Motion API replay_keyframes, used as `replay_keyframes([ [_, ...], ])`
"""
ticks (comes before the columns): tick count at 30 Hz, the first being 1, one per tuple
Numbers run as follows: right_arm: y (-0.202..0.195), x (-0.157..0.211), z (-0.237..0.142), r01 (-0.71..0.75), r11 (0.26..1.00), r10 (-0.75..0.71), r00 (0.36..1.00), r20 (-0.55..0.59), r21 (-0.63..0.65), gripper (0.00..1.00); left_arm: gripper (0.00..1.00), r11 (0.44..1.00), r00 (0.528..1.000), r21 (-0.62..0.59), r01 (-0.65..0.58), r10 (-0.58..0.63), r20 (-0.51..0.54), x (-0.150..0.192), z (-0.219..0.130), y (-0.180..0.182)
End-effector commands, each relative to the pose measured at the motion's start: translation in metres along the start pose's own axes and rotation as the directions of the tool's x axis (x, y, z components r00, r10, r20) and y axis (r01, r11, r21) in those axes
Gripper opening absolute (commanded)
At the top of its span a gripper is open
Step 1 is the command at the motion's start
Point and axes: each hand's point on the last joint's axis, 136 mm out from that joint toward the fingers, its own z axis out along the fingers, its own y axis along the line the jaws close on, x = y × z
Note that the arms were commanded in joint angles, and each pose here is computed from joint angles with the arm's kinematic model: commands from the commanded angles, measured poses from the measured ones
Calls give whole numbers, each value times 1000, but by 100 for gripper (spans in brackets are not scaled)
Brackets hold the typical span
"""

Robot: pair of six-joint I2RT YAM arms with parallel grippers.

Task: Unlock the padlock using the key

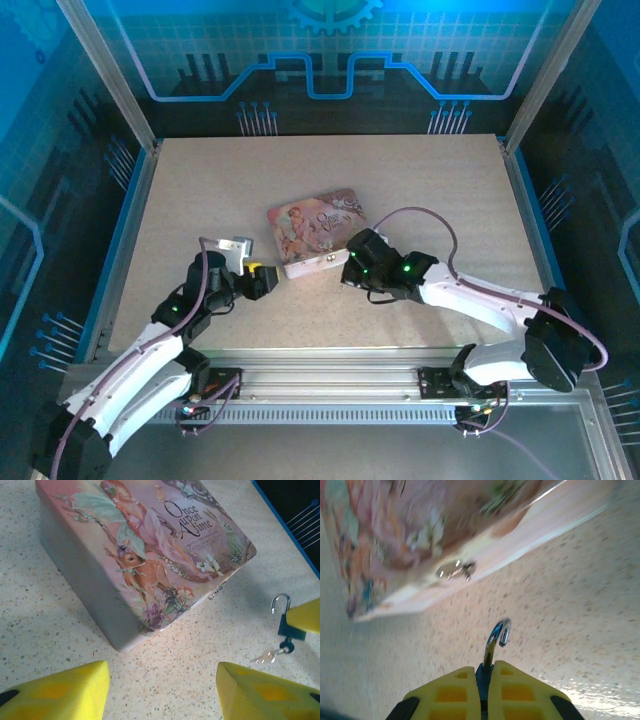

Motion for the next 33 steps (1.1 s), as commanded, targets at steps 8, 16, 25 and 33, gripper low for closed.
replay_keyframes([
  [8,39,46,18,255,926,-328,908,-260,-279,0,60,995,995,-79,55,-62,-81,1,-3,7],
  [16,-1,48,44,144,955,-228,915,-334,-259,2,60,992,992,-97,81,-91,-92,1,-4,8],
  [25,-33,46,63,131,970,-207,889,-408,-206,5,60,988,988,-117,100,-112,-107,0,-1,10],
  [33,-72,38,69,213,975,-222,867,-445,-70,26,60,986,985,-133,98,-115,-126,2,0,12],
])
